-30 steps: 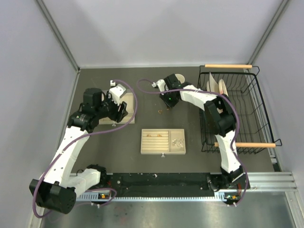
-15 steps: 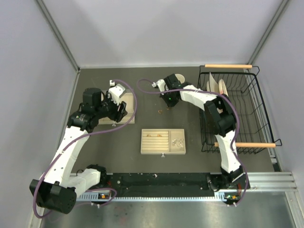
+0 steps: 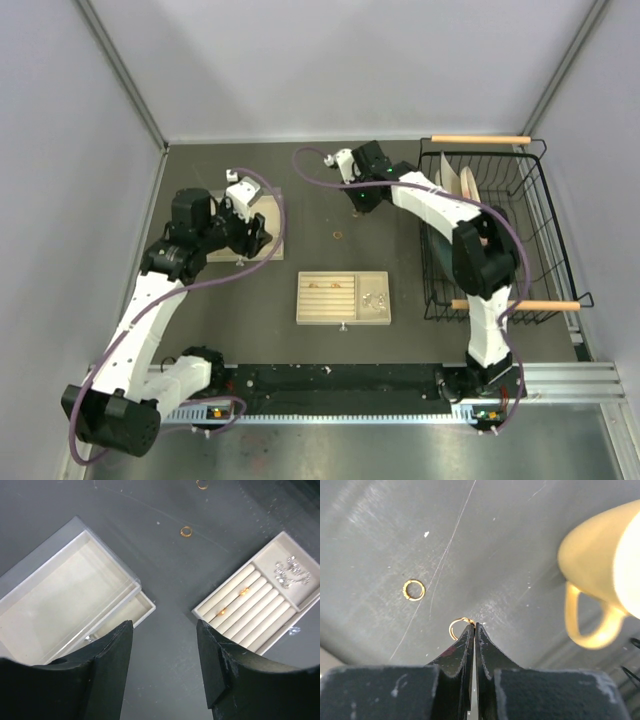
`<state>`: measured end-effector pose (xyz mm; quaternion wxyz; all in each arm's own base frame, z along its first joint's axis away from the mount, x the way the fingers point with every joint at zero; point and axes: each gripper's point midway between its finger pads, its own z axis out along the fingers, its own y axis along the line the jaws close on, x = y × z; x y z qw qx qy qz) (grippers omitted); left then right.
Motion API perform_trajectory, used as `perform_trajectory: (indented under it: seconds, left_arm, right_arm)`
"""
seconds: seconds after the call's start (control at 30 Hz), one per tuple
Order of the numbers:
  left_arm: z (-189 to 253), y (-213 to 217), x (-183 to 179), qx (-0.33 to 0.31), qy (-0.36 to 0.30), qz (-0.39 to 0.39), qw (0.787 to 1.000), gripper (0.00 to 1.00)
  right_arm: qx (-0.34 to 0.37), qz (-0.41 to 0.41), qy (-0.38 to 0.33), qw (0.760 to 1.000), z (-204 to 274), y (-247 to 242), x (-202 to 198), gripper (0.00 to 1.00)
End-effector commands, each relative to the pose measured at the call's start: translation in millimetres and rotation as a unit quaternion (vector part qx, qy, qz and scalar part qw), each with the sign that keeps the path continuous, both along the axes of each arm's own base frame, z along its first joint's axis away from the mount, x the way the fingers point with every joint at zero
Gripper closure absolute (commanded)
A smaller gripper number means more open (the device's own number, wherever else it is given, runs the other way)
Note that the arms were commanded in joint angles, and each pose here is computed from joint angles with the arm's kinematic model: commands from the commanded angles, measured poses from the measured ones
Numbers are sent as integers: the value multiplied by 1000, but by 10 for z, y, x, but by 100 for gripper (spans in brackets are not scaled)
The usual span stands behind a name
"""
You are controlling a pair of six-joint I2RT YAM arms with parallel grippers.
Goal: Organize the mixed jewelry
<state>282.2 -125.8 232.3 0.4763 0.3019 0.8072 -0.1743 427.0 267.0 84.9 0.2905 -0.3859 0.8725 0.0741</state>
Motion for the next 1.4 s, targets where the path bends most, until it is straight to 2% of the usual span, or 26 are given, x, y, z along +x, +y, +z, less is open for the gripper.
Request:
perform_trajectory:
  seconds: [0.0, 0.13, 0.2, 0.23, 0.33, 0.43, 0.53, 0.6, 0.87, 1.17, 1.37]
  left_arm:
    - [347, -187, 20, -74, -42, -21, 996, 41]
    - [586, -409, 69, -150, -36, -46, 987, 41]
    - [672, -536, 72, -194, -13, -61, 979, 41]
    - [797, -576, 114, -210, -26, -67, 975, 41]
    - [978, -674, 223, -272, 7, -52, 961, 40]
    - [1148, -755, 328, -306, 24, -43, 951, 40]
    - [1347, -835, 406, -323, 12, -39, 945, 39]
    - [1487, -858, 448, -334, -11, -37, 942, 39]
    - [1652, -963, 443, -371, -5, -44, 928, 36]
    - [1566, -950, 420, -367, -1, -36, 929, 36]
    - [1532, -975, 367, -370, 7, -39, 928, 41]
  right_arm:
    - [65, -19, -68, 995, 944, 73, -21, 100]
    - [102, -35, -92, 990, 1454, 65, -72, 100]
    - [134, -34, -104, 985, 1795, 103, -138, 100]
    - [145, -31, -108, 983, 1915, 119, -167, 100]
    - [177, -20, -133, 975, 2334, 166, -284, 100]
    - [201, -2, -156, 967, 2657, 255, -427, 100]
    - [227, 21, -163, 960, 2896, 411, -594, 100]
    - [238, 33, -161, 957, 2967, 492, -686, 100]
    - [249, 77, -155, 953, 3020, 876, -1053, 100]
    - [245, 82, -164, 952, 3052, 953, -1121, 100]
    - [241, 72, -173, 952, 3067, 926, -1085, 100]
